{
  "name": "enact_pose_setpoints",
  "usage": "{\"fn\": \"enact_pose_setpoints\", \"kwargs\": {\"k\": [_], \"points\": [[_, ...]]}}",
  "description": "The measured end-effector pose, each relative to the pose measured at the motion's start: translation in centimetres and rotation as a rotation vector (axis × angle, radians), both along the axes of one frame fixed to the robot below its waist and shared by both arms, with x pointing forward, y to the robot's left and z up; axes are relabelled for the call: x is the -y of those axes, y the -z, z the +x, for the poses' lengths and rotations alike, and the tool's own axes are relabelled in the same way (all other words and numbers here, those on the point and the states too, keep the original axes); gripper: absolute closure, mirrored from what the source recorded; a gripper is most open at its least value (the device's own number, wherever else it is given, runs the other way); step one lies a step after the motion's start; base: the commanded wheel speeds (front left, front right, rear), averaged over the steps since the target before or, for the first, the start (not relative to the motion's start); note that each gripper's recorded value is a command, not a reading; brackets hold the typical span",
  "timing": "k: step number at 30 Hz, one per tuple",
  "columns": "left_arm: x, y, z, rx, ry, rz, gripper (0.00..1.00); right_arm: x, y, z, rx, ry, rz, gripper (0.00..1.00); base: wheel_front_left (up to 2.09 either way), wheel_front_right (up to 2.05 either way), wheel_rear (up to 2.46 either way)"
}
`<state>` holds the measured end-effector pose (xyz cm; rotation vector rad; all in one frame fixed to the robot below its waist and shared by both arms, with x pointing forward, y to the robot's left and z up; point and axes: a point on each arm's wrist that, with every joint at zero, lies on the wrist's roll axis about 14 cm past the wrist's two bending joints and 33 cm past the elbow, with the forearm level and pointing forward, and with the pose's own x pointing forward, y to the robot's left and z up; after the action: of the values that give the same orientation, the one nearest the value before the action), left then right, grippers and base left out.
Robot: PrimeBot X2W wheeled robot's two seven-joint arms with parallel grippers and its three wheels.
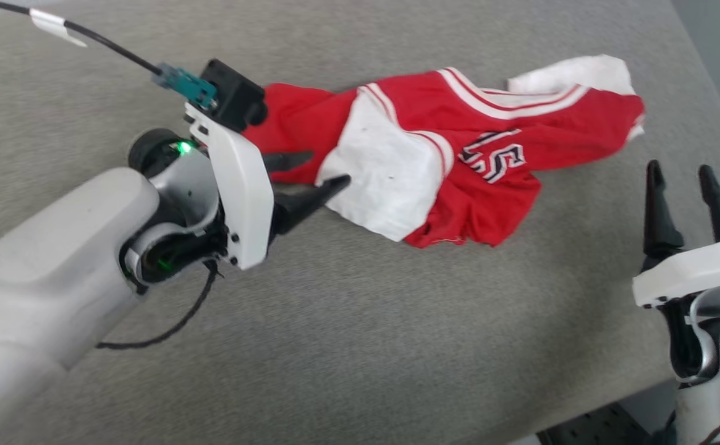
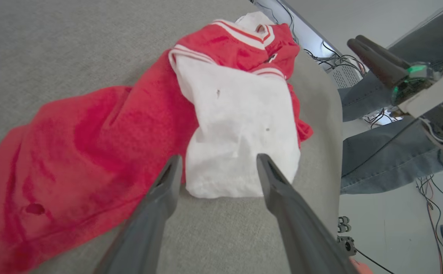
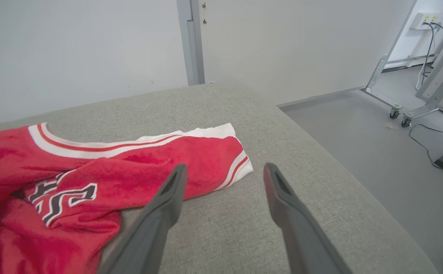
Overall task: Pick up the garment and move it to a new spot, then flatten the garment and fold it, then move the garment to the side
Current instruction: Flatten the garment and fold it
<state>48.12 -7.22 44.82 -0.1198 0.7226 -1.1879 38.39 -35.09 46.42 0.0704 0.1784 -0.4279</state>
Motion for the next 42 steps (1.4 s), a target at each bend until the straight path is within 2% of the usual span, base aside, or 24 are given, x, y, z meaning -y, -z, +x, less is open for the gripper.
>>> {"fn": "enact_pose_setpoints", "kwargs": {"k": [8, 9, 11, 12, 18, 22, 26, 35, 42], "points": [[2.0, 1.8, 0.0, -0.06, 0.043, -0.005, 0.0, 1.2, 0.8, -1.6, -0.024, 0.048, -0.009, 0.0, 0.0, 0.0, 0.0], [2.1, 1.8, 0.0, -0.064, 0.045, -0.009, 0.04, 1.2, 0.7, -1.7, -0.022, 0.051, -0.012, 0.0, 0.0, 0.0, 0.0], [2.2, 1.6, 0.1, -0.061, 0.045, -0.02, 0.87, 1.3, 0.7, -1.7, -0.021, 0.054, -0.013, 0.0, 0.0, 0.0, 0.0], [2.3, 1.5, 0.1, -0.065, 0.046, -0.024, 1.0, 1.3, 0.7, -1.7, -0.02, 0.054, -0.013, 0.0, 0.0, 0.0, 0.0], [2.0, 0.4, 0.2, -0.054, 0.039, -0.041, 1.0, 0.9, 0.7, -1.1, -0.008, 0.042, -0.008, 0.0, 0.0, 0.0, 0.0], [-0.3, -0.3, 0.9, -0.042, -0.01, -0.027, 1.0, 0.0, 0.6, -0.1, 0.001, 0.01, -0.002, 0.0, 0.0, 0.0, 0.0], [-5.2, -0.1, 2.8, -0.053, -0.127, 0.033, 1.0, -1.2, 0.7, 0.8, 0.002, -0.027, 0.012, 0.0, 0.0, 0.0, 0.0], [-18.4, 1.9, 6.5, -0.061, -0.42, 0.284, 1.0, -3.9, 0.3, 3.1, 0.024, -0.112, 0.033, 0.0, 0.0, 0.0, 0.0], [-24.7, 2.9, 8.8, -0.023, -0.562, 0.446, 1.0, -3.8, -0.2, 2.8, 0.022, -0.11, 0.028, 0.0, 0.0, 0.0, 0.0]]}}
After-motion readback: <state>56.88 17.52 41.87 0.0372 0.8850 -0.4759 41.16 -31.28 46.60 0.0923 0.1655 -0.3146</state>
